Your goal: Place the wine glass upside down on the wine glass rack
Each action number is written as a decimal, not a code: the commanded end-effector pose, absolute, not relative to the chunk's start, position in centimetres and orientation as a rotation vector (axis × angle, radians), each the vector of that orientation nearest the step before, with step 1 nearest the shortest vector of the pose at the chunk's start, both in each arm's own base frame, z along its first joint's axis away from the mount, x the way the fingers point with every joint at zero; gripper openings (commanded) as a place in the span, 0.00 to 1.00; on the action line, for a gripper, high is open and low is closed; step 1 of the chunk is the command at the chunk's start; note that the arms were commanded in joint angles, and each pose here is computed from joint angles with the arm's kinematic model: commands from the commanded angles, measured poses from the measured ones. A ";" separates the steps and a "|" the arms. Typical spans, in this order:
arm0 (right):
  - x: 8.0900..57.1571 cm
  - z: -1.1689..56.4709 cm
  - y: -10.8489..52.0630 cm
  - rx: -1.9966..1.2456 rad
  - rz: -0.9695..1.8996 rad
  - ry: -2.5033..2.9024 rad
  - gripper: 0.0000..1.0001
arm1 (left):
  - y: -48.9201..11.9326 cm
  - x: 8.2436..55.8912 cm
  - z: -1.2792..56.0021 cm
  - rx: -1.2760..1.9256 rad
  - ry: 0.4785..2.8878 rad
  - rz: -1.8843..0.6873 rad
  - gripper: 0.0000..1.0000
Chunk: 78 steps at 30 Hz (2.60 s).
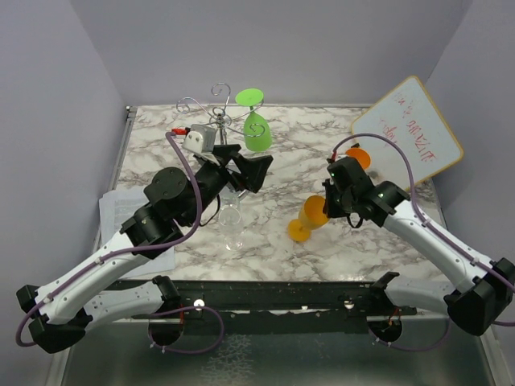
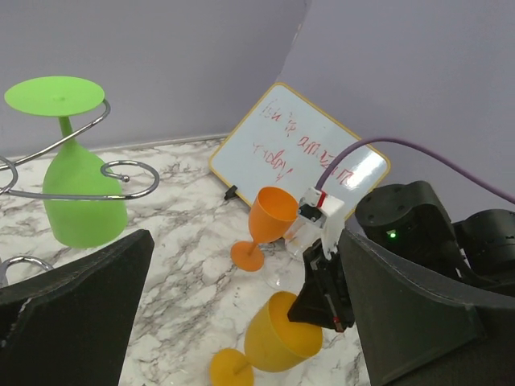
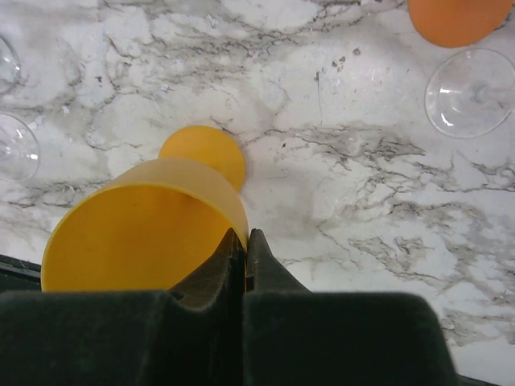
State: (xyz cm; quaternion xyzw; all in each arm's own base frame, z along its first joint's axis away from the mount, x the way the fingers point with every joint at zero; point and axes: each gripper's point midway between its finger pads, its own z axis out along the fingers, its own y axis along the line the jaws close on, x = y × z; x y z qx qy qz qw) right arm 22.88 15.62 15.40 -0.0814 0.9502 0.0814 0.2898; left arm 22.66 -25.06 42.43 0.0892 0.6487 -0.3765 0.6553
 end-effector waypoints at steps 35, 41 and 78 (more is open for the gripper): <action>20.6 41.7 15.5 0.097 1.039 1.129 0.01 | -32.5 21.8 42.2 -0.375 1.480 -1.749 0.87; 20.6 40.6 16.3 0.083 1.075 1.146 0.01 | -33.6 22.1 43.2 -0.368 1.436 -1.815 0.75; 18.6 38.9 17.1 -0.019 1.120 1.211 0.13 | -35.7 22.7 46.4 -0.217 1.279 -1.815 0.00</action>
